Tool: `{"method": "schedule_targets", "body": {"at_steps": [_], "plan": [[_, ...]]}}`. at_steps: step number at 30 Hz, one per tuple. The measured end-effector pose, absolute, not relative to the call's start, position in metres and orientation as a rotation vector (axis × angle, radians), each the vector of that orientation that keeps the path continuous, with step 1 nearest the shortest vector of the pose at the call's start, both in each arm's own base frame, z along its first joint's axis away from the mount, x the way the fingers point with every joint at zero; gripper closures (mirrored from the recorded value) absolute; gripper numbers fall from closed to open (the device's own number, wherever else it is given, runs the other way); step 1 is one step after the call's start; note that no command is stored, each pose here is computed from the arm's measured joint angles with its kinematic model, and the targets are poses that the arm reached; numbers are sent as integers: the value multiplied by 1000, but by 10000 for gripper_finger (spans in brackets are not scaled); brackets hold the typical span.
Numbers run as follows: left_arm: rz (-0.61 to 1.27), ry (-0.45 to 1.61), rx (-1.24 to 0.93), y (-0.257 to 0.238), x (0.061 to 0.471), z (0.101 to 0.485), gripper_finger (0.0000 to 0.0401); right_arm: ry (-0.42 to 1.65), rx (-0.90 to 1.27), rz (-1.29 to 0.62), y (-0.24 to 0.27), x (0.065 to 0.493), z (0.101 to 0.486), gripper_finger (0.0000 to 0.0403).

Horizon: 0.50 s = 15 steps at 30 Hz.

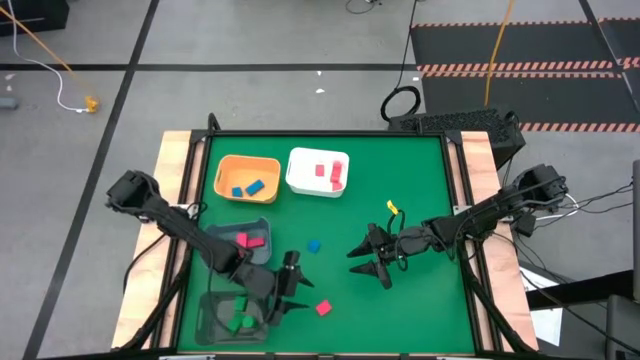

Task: Sort & place blocks by color
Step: Put the red block into the grey bin

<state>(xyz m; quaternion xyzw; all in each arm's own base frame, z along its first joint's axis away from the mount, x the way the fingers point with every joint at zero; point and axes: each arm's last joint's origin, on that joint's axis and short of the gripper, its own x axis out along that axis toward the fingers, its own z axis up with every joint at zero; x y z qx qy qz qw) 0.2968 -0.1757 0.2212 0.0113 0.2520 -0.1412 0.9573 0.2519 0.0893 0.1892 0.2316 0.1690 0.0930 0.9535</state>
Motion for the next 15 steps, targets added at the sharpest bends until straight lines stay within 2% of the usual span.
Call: {"method": "schedule_targets", "body": {"at_steps": [4,10,15], "plan": [[-274,519,111,-188,309,228,158,342,471,189,89,252,189,193],[-240,641,170,-201,333,221,158,338,471,190,89,252,190,193],[-173,736,80,-205,341,208,158,339,470,190,89,252,190,193]]}}
